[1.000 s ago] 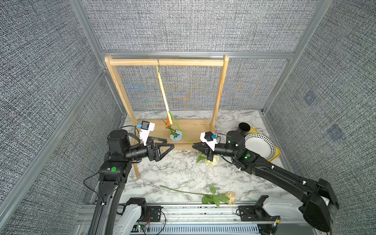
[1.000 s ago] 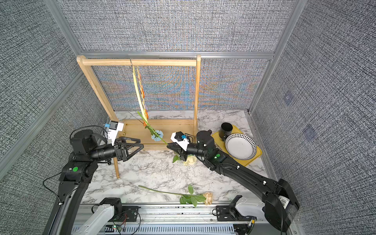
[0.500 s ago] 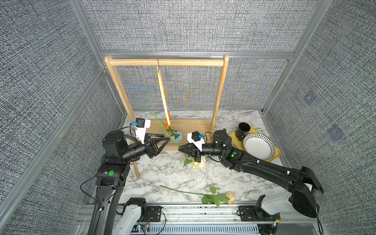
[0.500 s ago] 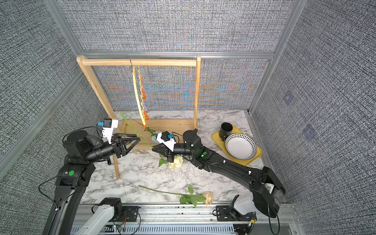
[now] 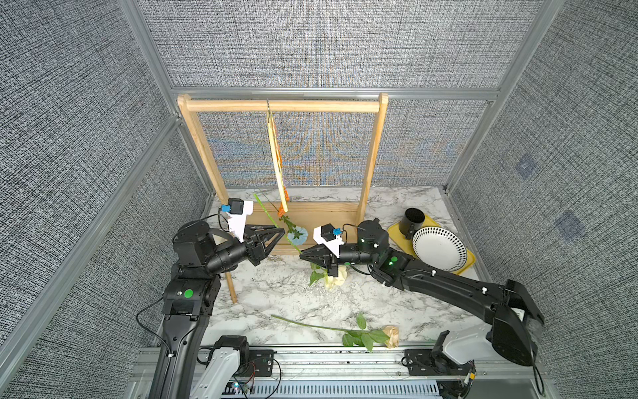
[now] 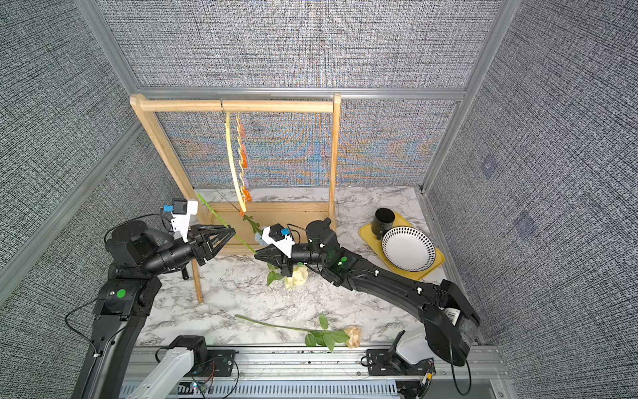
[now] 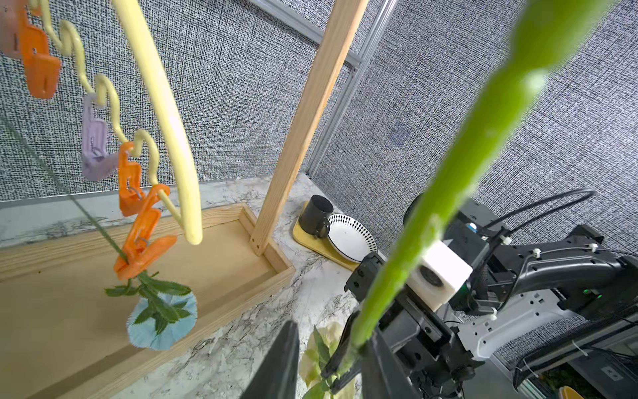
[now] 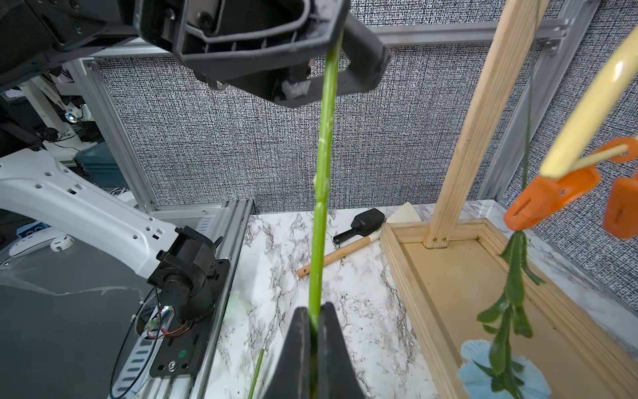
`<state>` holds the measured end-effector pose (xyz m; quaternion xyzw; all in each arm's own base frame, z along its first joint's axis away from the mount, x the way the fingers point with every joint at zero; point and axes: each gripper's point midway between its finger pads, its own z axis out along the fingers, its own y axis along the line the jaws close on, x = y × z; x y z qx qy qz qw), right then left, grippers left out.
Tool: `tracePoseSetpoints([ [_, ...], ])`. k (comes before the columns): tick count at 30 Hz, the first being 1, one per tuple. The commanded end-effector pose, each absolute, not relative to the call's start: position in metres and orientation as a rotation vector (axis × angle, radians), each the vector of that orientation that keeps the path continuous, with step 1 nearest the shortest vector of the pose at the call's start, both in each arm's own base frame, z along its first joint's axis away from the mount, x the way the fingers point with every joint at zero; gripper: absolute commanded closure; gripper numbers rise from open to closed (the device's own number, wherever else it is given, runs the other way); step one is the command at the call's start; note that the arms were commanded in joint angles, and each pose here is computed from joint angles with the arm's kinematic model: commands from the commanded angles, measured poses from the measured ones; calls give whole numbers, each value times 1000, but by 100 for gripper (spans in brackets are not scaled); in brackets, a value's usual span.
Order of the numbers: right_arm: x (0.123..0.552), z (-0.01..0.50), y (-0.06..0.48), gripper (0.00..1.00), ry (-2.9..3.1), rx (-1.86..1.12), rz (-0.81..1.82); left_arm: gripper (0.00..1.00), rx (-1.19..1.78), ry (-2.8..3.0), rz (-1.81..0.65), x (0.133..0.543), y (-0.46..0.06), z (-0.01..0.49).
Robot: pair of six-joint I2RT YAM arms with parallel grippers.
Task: Dry the flowers on a clothes hanger
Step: Pick up the flower at the center of the board, then open the clamp at the hanger.
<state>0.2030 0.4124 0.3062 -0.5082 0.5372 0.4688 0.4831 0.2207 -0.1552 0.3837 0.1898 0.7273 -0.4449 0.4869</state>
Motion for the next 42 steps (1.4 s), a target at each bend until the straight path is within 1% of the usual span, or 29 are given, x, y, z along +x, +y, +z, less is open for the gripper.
tracePoseSetpoints([
  [1,200,308,415,96,1301,-1252,1153,67,488,1729,-1090,221,-157,393],
  [2,200,308,415,96,1300,-1252,1153,68,484,1733,-1090,221,-157,392],
  [4,200,307,416,96,1302,-1254,1153,75,486,1733,-1091,221,-157,392],
  [5,200,307,415,96,1303,-1252,1152,83,485,1730,-1085,221,-157,393],
  [6,201,307,415,96,1305,-1252,1151,95,487,1729,-1081,221,-157,393],
  [7,200,308,415,96,1302,-1251,1151,98,485,1729,-1074,221,-156,393],
  [9,200,308,415,93,1301,-1252,1150,98,487,1725,-1063,221,-155,393],
  [10,200,309,415,88,1300,-1250,1148,98,484,1725,-1057,221,-155,393],
  [11,200,309,414,78,1301,-1250,1144,98,482,1726,-1049,221,-154,393],
  [13,202,309,412,63,1298,-1249,1115,98,478,1730,-1028,221,-152,392],
  [14,203,310,410,57,1291,-1253,1094,98,469,1742,-1009,221,-150,389],
  [15,203,312,409,54,1281,-1260,1080,98,464,1751,-990,221,-148,387],
  [17,205,317,404,52,1258,-1276,1054,98,463,1773,-939,219,-144,382],
  [21,212,331,391,50,1205,-1296,1008,98,482,1819,-842,212,-136,370],
  [25,236,345,383,46,1175,-1269,924,98,459,1878,-783,209,-129,352],
  [30,277,358,389,41,1162,-1211,802,98,252,1994,-589,230,-96,326],
  [34,308,362,402,40,1151,-1210,746,98,16,2079,-336,246,-51,312],
  [38,336,358,416,40,1151,-1233,703,98,-163,2080,-148,255,-16,312],
  [42,359,349,426,40,1150,-1256,716,98,-267,2046,-87,274,-1,321],
])
